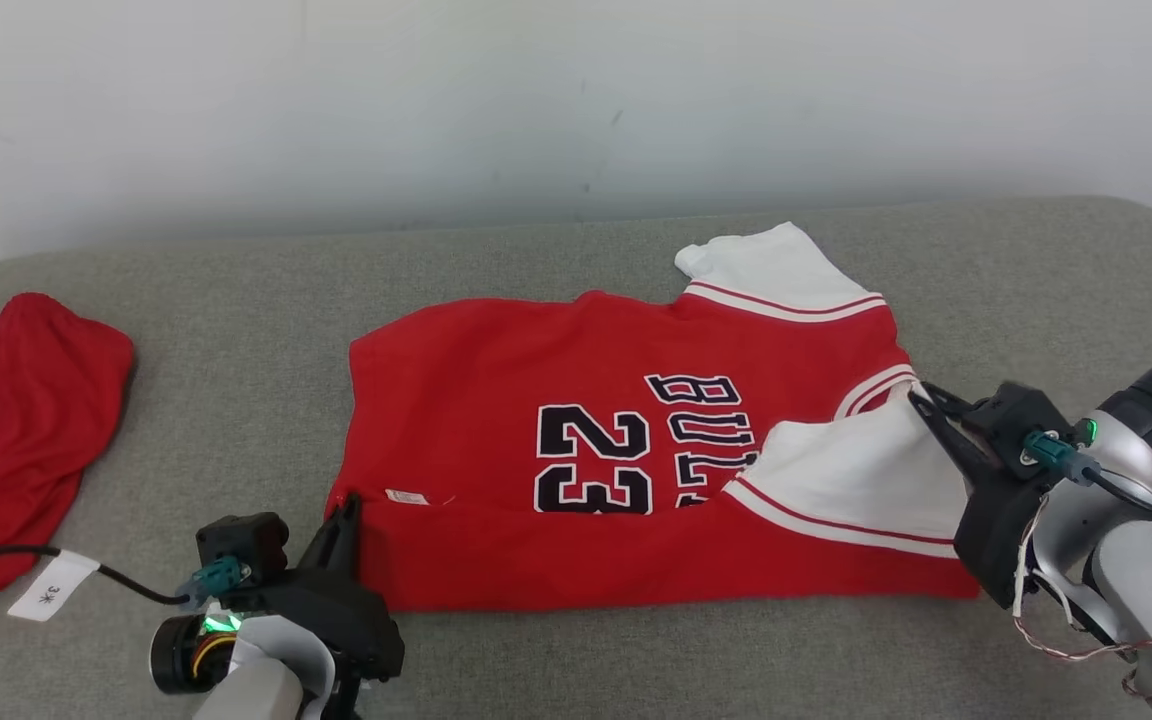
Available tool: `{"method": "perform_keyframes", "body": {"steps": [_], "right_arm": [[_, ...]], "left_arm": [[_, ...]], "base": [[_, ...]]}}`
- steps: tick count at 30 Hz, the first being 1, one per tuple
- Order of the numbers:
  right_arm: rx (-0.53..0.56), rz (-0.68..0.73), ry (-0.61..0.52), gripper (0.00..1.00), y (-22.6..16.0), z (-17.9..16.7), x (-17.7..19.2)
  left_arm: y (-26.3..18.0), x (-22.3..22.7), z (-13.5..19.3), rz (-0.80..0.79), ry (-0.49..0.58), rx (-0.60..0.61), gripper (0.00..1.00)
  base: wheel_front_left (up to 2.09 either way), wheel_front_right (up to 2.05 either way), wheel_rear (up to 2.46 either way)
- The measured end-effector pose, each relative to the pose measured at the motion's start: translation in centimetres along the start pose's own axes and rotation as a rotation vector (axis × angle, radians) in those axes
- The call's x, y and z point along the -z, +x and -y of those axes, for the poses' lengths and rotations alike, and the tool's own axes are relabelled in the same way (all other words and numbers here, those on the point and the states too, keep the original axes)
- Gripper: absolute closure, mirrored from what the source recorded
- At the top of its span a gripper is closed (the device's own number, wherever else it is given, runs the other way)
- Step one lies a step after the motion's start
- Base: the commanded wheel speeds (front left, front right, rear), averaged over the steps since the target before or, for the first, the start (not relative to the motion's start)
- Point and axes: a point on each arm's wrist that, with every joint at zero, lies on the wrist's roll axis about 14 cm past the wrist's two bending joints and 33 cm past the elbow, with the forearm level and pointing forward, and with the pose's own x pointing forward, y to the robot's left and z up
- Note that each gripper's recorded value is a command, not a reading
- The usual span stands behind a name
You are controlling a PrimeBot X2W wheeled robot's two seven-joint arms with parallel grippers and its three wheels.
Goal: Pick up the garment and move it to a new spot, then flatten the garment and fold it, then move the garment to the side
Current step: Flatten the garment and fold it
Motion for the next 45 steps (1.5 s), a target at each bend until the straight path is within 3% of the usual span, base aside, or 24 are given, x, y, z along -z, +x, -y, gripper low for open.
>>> {"method": "perform_keyframes", "body": {"steps": [2, 3, 4, 5, 7, 8, 9, 10, 16, 24, 36, 45], "right_arm": [[-0.018, -0.019, 0.002, 1.00, 0.5, -0.4, 0.7], [-0.023, -0.019, 0.002, 1.00, 0.8, -0.5, 0.8], [-0.021, -0.015, -0.002, 1.00, 1.1, -0.3, 0.7], [-0.020, -0.007, -0.005, 1.00, 1.4, 0.0, 0.5], [-0.017, 0.001, 0.003, 1.00, 2.0, 0.2, 0.4], [-0.019, 0.004, 0.008, 0.87, 2.3, 0.2, 0.4], [-0.022, 0.007, 0.015, 0.20, 2.6, 0.1, 0.4], [-0.024, 0.008, 0.030, 0.00, 2.8, -0.1, 0.4], [-0.014, 0.020, 0.102, 0.00, 3.7, -0.3, 0.5], [0.090, -0.012, 0.311, 0.00, 2.2, 1.6, 2.0], [0.112, -0.241, 0.493, 0.00, -3.1, -2.8, 8.7], [0.132, -0.334, 0.543, 0.00, -3.4, -4.8, 10.6]], "left_arm": [[0.3, -0.3, -0.1, 0.008, 0.007, -0.001, 0.56], [0.5, -0.3, -0.2, 0.007, 0.010, -0.001, 0.10], [0.6, -0.3, -0.3, 0.010, 0.013, -0.003, 0.10], [0.6, -0.2, -0.4, 0.006, 0.018, -0.007, 0.00], [0.9, -0.2, -0.6, 0.008, 0.023, -0.011, 0.00], [0.9, -0.3, -0.6, 0.010, 0.025, -0.013, 0.00], [1.0, -0.2, -0.7, 0.010, 0.028, -0.015, 0.00], [0.9, -0.2, -0.8, 0.008, 0.028, -0.018, 0.00], [0.4, -0.4, -1.4, 0.022, 0.028, -0.033, 0.00], [-2.0, 1.0, -2.8, 0.003, 0.025, -0.073, 0.00], [-2.9, 3.0, -3.0, -0.083, 0.065, -0.100, 0.00], [-1.8, 3.6, -2.9, -0.130, 0.080, -0.104, 0.00]], "base": [[0.00, 0.00, 0.00], [0.00, 0.00, 0.00], [0.00, 0.00, 0.00], [0.00, 0.00, 0.00], [0.00, 0.00, 0.00], [0.00, 0.00, 0.00], [0.00, 0.00, 0.00], [0.00, 0.00, 0.00], [0.00, 0.00, 0.00], [0.00, 0.00, 0.00], [0.00, 0.00, 0.00], [0.00, 0.00, 0.00]]}}
